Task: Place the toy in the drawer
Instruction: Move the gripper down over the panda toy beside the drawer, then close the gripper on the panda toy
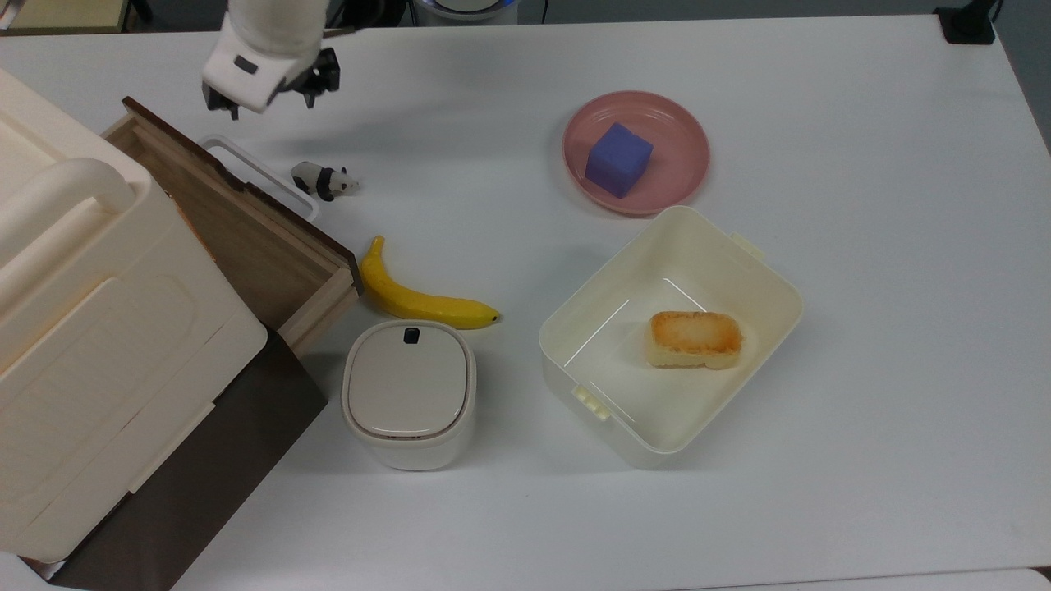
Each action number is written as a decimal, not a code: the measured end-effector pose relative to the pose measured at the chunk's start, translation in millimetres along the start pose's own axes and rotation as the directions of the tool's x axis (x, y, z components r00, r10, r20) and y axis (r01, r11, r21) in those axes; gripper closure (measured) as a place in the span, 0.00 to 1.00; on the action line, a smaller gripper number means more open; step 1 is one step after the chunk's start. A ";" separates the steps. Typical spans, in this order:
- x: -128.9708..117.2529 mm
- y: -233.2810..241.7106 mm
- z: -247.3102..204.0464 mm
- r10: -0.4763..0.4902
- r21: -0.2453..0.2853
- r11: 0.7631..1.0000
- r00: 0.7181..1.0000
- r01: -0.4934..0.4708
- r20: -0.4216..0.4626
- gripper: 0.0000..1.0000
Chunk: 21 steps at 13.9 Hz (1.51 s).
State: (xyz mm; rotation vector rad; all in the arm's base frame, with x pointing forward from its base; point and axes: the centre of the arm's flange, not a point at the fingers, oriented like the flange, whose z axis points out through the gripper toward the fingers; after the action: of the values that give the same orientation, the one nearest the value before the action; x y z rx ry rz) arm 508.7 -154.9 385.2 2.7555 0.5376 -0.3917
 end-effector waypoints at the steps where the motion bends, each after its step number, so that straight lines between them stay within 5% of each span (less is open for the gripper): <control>1: 9.4 -6.9 3.3 0.003 -0.010 1.000 1.000 -0.003 -0.002 0.04; 9: 68.9 -51.2 27.0 0.066 -0.065 0.996 0.997 -0.064 0.030 0.03; 16: 83.1 -44.3 35.3 0.075 -0.079 0.994 0.996 -0.072 0.041 0.09; 21: 85.8 -43.0 38.5 0.083 -0.096 0.992 0.995 -0.078 0.048 0.59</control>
State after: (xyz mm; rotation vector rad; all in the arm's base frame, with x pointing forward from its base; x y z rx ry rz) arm 560.1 -102.9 312.1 2.6590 0.4201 -0.4070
